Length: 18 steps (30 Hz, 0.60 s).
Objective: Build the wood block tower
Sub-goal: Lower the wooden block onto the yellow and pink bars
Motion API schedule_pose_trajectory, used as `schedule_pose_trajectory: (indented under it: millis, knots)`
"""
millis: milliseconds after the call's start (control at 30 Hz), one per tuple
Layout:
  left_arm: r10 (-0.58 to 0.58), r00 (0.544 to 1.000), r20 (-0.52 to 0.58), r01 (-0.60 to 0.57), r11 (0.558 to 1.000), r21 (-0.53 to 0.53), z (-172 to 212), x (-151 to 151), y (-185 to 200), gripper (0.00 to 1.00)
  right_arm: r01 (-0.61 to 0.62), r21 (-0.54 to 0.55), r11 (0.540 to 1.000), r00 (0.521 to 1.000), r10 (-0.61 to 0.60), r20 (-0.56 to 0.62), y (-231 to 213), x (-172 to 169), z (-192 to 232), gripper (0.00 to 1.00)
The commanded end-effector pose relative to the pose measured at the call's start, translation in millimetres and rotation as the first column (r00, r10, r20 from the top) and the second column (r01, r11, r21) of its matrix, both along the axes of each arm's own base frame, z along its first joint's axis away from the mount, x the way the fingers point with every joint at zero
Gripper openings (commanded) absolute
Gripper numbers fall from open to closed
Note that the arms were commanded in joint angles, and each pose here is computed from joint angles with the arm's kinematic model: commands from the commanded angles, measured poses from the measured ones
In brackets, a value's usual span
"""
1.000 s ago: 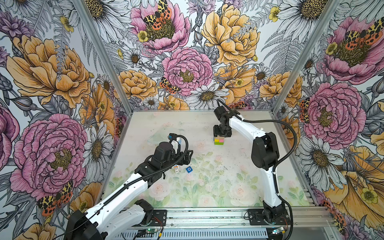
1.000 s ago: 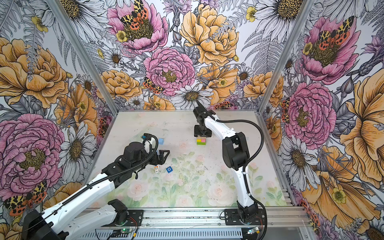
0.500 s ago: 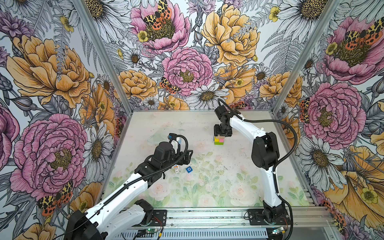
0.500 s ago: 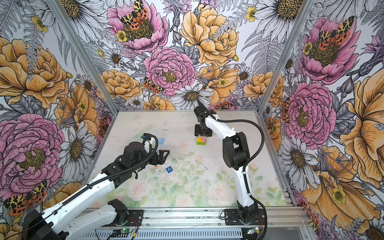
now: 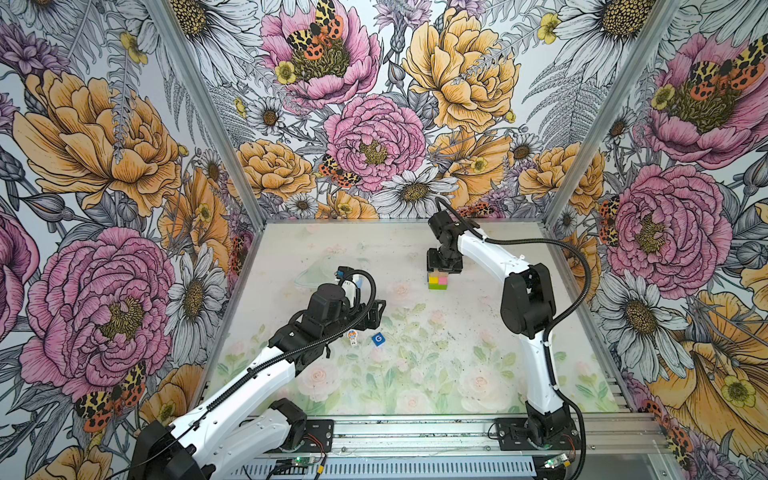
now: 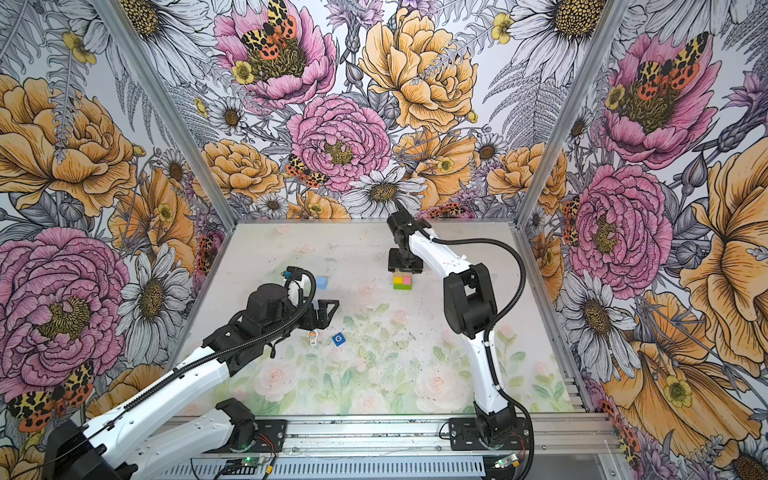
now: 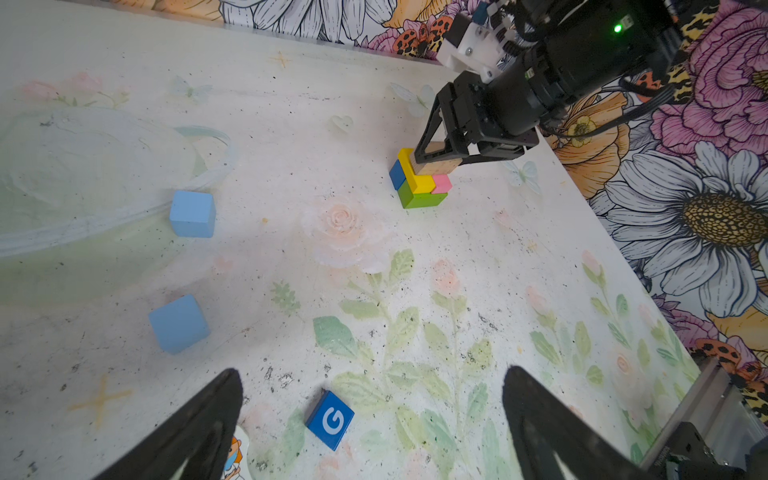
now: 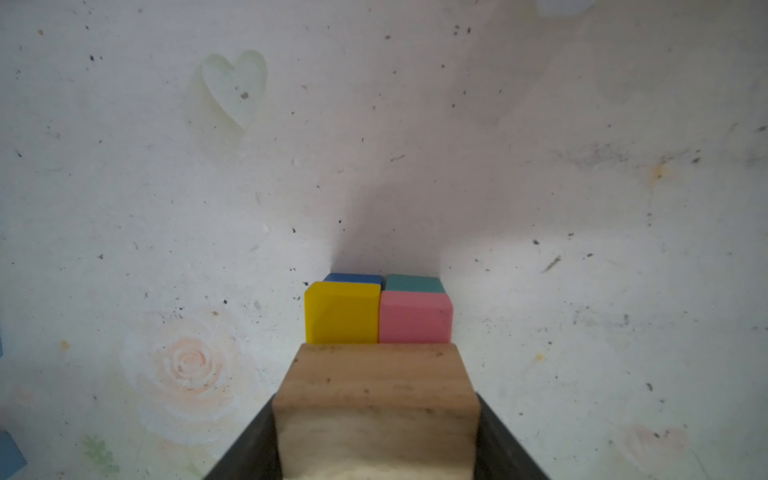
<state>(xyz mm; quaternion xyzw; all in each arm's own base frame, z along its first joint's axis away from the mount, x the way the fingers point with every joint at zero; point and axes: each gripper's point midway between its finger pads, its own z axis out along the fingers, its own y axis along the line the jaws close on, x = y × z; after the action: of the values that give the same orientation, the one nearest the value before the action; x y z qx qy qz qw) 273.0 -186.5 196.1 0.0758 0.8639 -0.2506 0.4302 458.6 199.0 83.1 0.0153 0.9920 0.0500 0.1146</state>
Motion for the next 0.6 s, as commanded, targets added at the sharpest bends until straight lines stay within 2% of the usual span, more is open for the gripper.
schedule_pose_trajectory:
  millis: [0, 567]
  knots:
    - [-0.012, 0.999, 0.043, 0.013, 1.0, -0.021, 13.3, 1.4, -0.8, 0.99, 0.021, 0.011, 1.0, 1.0, -0.022, 0.018, 0.9, 9.4, 2.7, 0.52]
    - [-0.012, 0.999, 0.041, 0.012, 1.0, -0.016, 11.4, 0.9, 0.0, 0.99, 0.008, 0.017, 1.0, 1.0, -0.009, 0.01, 3.2, 9.3, 0.6, 0.72]
